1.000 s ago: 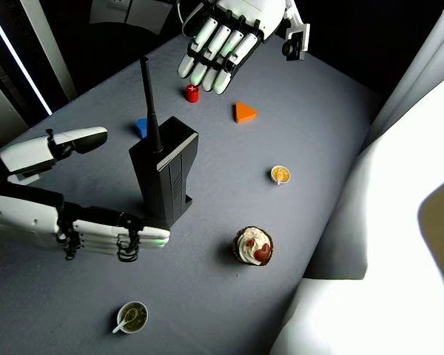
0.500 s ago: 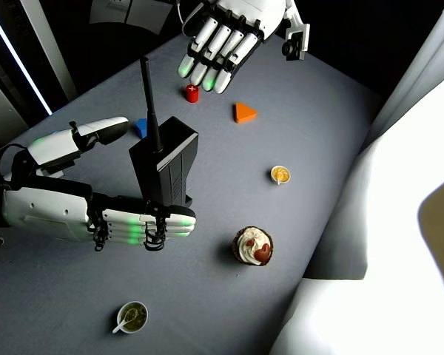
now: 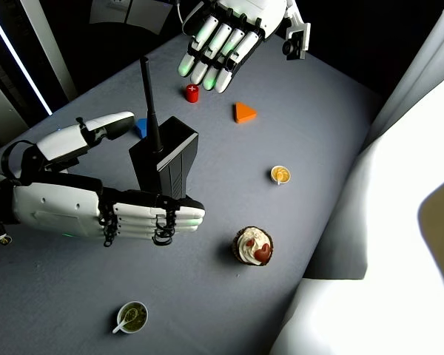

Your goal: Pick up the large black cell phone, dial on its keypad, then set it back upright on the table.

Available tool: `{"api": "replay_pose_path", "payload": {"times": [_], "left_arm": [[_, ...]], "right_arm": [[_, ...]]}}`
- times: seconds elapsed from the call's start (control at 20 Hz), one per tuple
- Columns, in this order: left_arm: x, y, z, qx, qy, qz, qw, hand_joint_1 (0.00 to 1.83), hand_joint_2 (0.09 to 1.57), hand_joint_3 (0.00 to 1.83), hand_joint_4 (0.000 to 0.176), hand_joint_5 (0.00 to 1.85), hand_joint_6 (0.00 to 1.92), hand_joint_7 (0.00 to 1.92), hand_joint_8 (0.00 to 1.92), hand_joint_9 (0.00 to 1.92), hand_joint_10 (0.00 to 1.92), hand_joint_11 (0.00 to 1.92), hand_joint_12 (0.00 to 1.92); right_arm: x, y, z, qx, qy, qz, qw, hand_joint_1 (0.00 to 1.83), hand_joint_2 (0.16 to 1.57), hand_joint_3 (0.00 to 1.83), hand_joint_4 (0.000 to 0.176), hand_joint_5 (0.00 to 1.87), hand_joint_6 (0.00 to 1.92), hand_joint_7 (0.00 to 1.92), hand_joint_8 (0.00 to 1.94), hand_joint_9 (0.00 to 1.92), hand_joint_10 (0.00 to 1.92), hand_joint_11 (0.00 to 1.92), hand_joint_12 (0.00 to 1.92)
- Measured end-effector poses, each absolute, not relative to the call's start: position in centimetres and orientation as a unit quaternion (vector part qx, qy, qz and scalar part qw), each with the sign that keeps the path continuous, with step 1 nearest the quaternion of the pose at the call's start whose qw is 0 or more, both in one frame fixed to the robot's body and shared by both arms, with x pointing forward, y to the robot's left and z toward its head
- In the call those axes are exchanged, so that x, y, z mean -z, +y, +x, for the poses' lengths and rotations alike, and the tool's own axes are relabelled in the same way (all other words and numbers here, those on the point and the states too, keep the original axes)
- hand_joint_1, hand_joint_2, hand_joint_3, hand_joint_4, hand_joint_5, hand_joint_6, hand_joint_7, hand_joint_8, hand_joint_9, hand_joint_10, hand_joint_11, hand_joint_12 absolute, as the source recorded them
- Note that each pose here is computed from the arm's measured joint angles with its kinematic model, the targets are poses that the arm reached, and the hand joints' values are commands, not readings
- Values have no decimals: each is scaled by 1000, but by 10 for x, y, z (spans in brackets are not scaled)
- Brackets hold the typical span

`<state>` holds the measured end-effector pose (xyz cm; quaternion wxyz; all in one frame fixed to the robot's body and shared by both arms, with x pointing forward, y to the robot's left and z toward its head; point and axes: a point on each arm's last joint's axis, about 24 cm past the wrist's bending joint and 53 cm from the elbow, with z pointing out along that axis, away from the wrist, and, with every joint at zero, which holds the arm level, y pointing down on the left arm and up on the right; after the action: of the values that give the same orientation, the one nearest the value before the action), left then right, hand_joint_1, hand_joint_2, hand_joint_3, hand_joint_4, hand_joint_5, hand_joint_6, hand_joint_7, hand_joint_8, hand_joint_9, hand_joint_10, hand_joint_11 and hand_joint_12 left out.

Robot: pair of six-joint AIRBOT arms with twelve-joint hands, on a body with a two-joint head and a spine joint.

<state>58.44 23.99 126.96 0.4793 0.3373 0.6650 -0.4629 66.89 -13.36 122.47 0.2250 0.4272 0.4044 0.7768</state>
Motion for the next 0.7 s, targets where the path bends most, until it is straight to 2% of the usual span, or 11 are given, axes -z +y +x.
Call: {"api": "replay_pose_path", "payload": {"times": [0.1,0.25,0.35,0.45,0.5,0.6,0.7], "left_arm": [[-1270,240,584,463,665,337,479,0,1269,1,39,277,4,275,6,234,5,0,487],[-1270,240,584,465,666,335,477,0,1266,0,37,272,4,269,5,233,3,0,490],[-1270,240,585,465,667,333,477,0,1268,0,39,267,1,266,2,231,1,0,476],[-1270,240,584,466,667,332,476,0,1269,1,37,252,0,252,0,223,0,0,461],[-1270,240,585,466,668,332,476,0,1269,0,38,266,4,263,3,235,4,0,493],[-1270,240,585,467,668,332,476,0,1267,0,38,276,7,271,6,236,4,0,501],[-1270,239,585,468,668,331,475,0,1266,0,39,272,4,275,6,235,3,0,497]], "right_arm": [[-1224,-133,671,-776,405,430,224,953,905,1,0,11,1,0,0,21,2,0,389],[-1223,-130,671,-774,409,429,222,935,917,3,0,23,3,4,0,33,4,0,432],[-1224,-129,672,-774,409,430,220,899,913,0,0,10,0,0,0,15,1,0,386],[-1227,-126,673,-776,410,428,218,913,957,9,0,70,9,54,6,46,6,0,371],[-1231,-124,673,-777,410,425,217,914,942,1,0,156,8,142,9,139,9,0,610],[-1236,-120,675,-779,410,423,216,1002,973,7,0,275,23,258,18,262,26,0,830],[-1241,-117,676,-780,412,419,215,1015,1047,14,0,338,12,361,11,353,18,0,865]]}}
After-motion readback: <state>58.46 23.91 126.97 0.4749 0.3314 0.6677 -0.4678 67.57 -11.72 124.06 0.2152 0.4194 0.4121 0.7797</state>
